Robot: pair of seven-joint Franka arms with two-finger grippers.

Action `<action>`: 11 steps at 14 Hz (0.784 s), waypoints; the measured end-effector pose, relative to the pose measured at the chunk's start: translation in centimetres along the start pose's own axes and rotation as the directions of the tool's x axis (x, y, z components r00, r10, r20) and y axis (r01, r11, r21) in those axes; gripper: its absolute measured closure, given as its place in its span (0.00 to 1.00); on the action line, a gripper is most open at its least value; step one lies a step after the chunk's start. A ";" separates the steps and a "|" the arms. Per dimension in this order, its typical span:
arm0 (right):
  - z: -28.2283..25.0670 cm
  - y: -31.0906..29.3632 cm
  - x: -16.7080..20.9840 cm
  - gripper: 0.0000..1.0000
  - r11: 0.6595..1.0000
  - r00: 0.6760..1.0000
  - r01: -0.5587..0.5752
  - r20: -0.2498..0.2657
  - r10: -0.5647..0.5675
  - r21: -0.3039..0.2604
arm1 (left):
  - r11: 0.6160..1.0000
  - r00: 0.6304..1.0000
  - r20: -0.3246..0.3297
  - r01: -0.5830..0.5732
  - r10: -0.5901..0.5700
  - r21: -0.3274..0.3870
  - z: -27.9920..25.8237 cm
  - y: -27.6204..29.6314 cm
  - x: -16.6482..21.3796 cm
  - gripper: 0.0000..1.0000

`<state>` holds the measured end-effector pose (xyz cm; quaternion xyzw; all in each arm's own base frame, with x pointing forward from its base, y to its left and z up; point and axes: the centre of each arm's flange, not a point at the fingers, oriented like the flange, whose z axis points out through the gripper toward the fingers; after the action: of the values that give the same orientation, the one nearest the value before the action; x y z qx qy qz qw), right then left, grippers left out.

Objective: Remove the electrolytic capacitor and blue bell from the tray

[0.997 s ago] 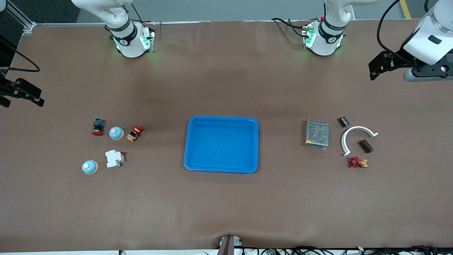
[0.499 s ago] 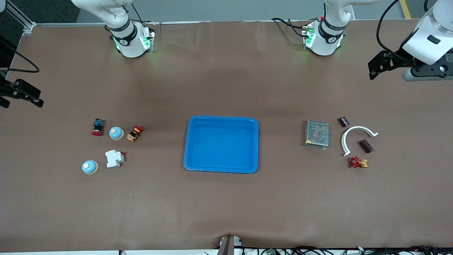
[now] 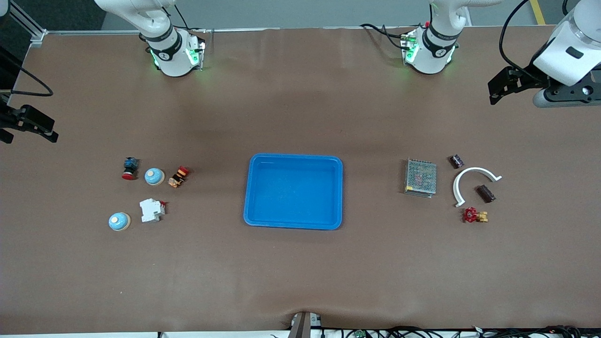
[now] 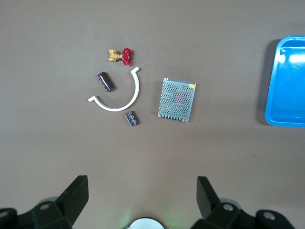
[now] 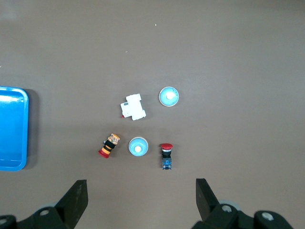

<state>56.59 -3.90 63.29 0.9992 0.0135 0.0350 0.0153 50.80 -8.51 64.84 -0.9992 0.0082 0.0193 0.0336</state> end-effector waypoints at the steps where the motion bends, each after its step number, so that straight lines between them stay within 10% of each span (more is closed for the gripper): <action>1: 0.0 0.0 0.0 0.00 1.000 1.000 0.000 0.000 0.000 0.000 | 1.000 1.000 0.002 0.000 0.000 0.000 0.0 0.0 0.0 0.00; 11: 0.0 0.0 0.0 0.00 1.000 1.000 0.001 0.000 -0.001 0.000 | 0.999 0.999 -0.009 -0.042 0.042 -0.001 -0.5 -0.1 0.0 0.00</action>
<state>56.60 -3.87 63.29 0.9992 0.0138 0.0351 0.0153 50.85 -8.47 65.38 -0.9989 0.0292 0.0157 0.0323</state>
